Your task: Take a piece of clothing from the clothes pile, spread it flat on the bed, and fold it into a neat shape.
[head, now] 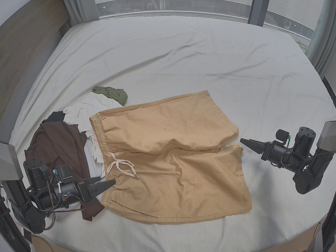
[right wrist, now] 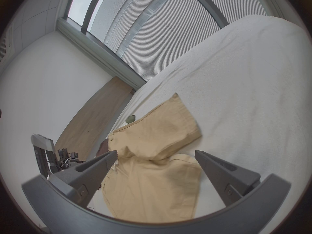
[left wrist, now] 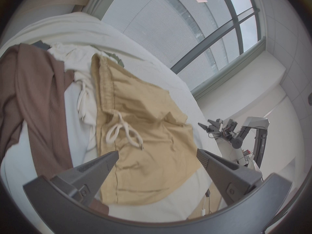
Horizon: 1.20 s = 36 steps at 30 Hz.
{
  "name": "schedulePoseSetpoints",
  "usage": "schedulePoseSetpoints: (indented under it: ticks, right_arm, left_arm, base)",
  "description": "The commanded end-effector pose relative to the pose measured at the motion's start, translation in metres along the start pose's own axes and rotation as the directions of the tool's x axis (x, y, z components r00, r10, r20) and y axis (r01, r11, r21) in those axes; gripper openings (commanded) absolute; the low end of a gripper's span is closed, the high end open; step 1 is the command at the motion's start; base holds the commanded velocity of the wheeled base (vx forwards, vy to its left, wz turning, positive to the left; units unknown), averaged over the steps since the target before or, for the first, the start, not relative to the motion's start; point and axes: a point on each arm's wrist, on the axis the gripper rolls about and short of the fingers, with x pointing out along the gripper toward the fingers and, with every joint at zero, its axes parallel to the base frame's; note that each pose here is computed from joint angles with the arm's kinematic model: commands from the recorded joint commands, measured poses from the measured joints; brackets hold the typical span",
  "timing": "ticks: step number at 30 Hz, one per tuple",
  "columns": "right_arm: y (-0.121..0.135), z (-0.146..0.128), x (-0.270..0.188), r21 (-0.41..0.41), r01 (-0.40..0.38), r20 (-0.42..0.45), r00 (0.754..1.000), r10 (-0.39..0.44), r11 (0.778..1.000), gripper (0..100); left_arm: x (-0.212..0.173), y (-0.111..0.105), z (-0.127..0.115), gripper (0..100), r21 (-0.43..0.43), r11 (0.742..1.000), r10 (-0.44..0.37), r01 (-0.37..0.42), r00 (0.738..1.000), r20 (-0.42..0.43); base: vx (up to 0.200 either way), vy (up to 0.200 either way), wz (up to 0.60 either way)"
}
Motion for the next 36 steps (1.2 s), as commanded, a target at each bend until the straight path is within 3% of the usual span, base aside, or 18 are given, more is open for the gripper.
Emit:
schedulePoseSetpoints:
  ticks: [1, 17, 29, 33, 36]
  right_arm:
    - [0.013, 0.003, 0.001, -0.029, -0.03, 0.003, 1.0, 0.031, 0.999, 100]
    - [0.011, 0.007, 0.0, -0.042, -0.028, 0.023, 0.999, 0.029, 0.999, 100]
    - [0.013, 0.007, 0.001, -0.045, -0.036, 0.023, 0.999, 0.037, 0.998, 100]
    - [0.014, 0.007, 0.002, -0.045, -0.038, 0.022, 0.999, 0.039, 0.998, 100]
    - [0.014, 0.007, 0.002, -0.045, -0.038, 0.022, 0.999, 0.039, 0.998, 100]
  left_arm:
    - [0.0, 0.009, -0.018, 100, -0.064, 0.997, 0.036, -0.042, 0.996, -0.083]
    - [0.018, 0.034, -0.038, 100, -0.119, 0.987, 0.087, -0.108, 0.981, -0.173]
    - [-0.015, 0.062, -0.034, 100, -0.108, 0.957, 0.258, -0.271, 0.959, -0.116]
    - [-0.015, 0.061, -0.035, 100, -0.107, 0.959, 0.252, -0.264, 0.961, -0.118]
    - [-0.006, 0.053, -0.037, 100, -0.086, 0.973, 0.201, -0.215, 0.969, -0.142]
  base:
    - [0.0, 0.0, 0.0]
    - [0.0, 0.0, 0.0]
    - [0.0, 0.0, 0.0]
    - [0.0, 0.0, 0.0]
    - [0.0, 0.0, 0.0]
